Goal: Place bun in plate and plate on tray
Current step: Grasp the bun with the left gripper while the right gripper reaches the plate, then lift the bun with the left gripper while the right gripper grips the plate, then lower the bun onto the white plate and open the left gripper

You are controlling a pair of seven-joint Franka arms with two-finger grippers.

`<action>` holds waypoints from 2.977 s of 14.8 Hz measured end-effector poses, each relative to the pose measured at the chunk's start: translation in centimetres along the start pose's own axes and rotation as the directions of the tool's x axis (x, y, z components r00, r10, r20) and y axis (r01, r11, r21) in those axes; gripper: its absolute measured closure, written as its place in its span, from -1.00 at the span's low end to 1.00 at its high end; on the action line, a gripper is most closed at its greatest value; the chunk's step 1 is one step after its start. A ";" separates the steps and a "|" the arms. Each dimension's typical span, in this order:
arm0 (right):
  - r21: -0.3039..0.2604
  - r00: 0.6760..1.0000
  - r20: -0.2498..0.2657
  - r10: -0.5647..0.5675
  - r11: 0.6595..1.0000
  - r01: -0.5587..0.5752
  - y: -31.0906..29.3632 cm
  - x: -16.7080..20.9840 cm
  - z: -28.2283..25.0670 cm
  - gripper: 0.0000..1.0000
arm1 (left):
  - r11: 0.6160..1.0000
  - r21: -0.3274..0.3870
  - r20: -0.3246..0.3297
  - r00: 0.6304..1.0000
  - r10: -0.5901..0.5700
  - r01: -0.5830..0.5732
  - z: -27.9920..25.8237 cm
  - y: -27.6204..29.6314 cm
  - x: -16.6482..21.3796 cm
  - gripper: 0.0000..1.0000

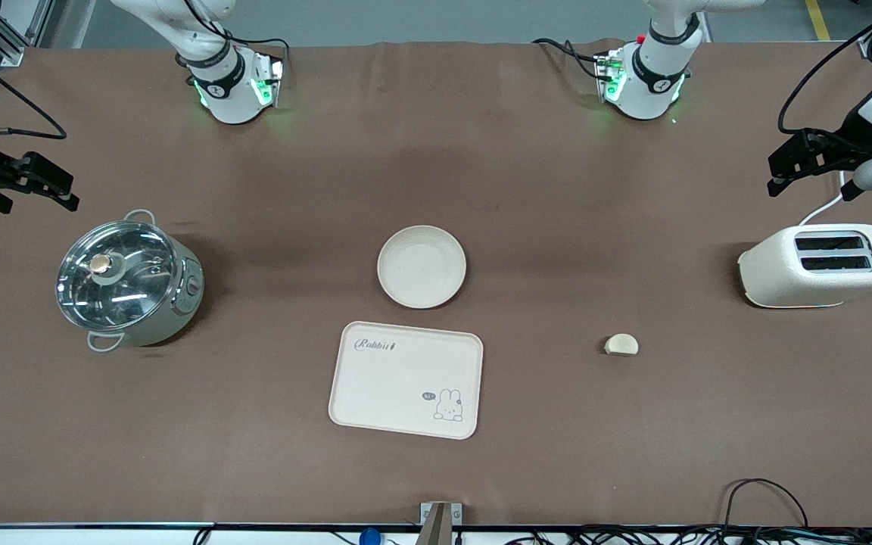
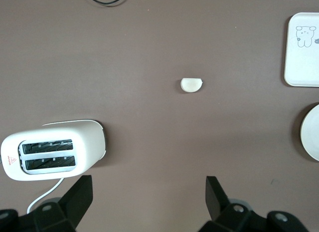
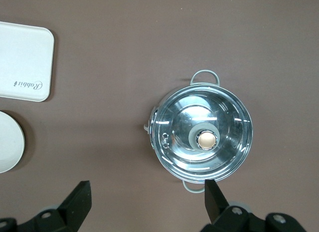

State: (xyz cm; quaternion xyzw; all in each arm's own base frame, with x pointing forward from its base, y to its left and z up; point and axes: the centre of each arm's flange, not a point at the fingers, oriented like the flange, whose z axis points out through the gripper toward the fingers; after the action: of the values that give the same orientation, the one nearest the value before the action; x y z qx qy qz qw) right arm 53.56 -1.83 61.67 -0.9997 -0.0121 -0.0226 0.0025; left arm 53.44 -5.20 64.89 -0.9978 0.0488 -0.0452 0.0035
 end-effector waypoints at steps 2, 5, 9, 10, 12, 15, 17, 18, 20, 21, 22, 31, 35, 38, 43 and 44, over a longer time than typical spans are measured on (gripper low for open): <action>0.000 1.000 0.000 -0.001 1.000 0.001 -0.1 0.0 0.0 -1.00 | 1.000 0.000 0.005 1.000 0.000 0.000 0.0 0.0 -0.1 -1.00; 0.000 1.000 -0.001 -0.004 1.000 0.004 -0.2 0.0 0.0 -1.00 | 1.000 0.001 0.014 1.000 -0.001 0.001 0.1 -0.1 -0.1 -1.00; 0.018 1.000 -0.014 -0.020 1.000 0.021 -1.2 0.4 0.2 -1.00 | 1.000 0.004 0.124 0.992 0.030 -0.031 6.5 1.2 2.0 -1.00; 0.024 0.999 -0.010 -0.033 0.999 0.033 -1.9 0.8 0.8 -1.00 | 0.999 0.000 0.148 0.988 0.043 -0.044 10.2 1.9 3.5 -1.00; 0.033 0.997 -0.005 -0.081 0.996 0.081 -4.5 2.2 3.4 -1.00 | 0.998 -0.011 0.169 0.983 0.068 -0.067 19.5 3.6 7.0 -1.00; 0.051 0.990 0.029 -0.140 0.989 0.139 -8.6 4.4 8.6 -1.00 | 0.995 -0.035 0.165 0.982 0.097 -0.092 32.6 5.8 9.8 -1.00; 0.061 0.989 0.049 -0.139 0.989 0.136 -10.1 5.8 12.4 -1.00 | 0.994 -0.049 0.126 0.987 0.104 -0.099 38.5 6.8 10.3 -1.00; 0.066 0.989 0.058 -0.134 0.989 0.130 -10.9 6.4 14.1 -1.00 | 0.993 -0.054 0.097 0.990 0.105 -0.100 40.6 7.1 10.4 -1.00; 0.077 0.992 0.065 -0.112 0.991 0.107 -13.5 6.9 16.9 -1.00 | 0.993 -0.062 0.055 0.993 0.107 -0.103 43.6 7.5 10.0 -1.00; 0.087 0.994 0.064 -0.091 0.993 0.085 -15.3 6.7 18.2 -1.00 | 0.992 -0.064 0.039 0.994 0.107 -0.104 44.6 7.6 9.7 -1.00; 0.096 0.996 0.062 -0.068 0.993 0.062 -17.4 6.2 19.6 -1.00 | 0.992 -0.067 0.019 0.994 0.108 -0.106 45.4 7.8 9.3 -1.00; 0.164 0.999 -0.015 0.033 0.986 -0.030 -30.0 -2.4 32.9 -1.00 | 0.991 -0.076 -0.007 0.994 0.111 -0.111 47.2 8.3 7.7 0.07; 0.177 0.998 -0.022 0.057 0.983 -0.053 -33.4 -4.4 36.1 -1.00 | 0.989 -0.115 -0.026 0.996 0.091 -0.093 45.3 11.6 7.9 0.66; 0.193 0.997 -0.035 0.071 0.979 -0.063 -35.6 -5.6 38.3 -1.00 | 0.985 -0.161 0.051 0.998 -0.047 0.055 41.2 17.6 7.4 0.68; 0.191 0.997 -0.024 0.074 0.979 -0.068 -36.9 -7.1 41.5 -1.00 | 0.913 -0.201 0.183 0.929 -0.322 0.356 35.9 31.8 3.5 0.74; 0.189 0.997 -0.020 0.076 0.980 -0.070 -36.8 -7.1 41.8 -1.00 | 0.901 -0.196 0.202 0.915 -0.349 0.387 35.9 34.4 2.4 0.74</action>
State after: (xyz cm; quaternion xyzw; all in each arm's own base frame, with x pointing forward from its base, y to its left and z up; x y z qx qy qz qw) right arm 47.48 35.06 19.73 -0.9943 0.0225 -0.0350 0.0978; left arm 55.72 -39.58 28.96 -0.9828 -0.1364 0.0420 -0.1176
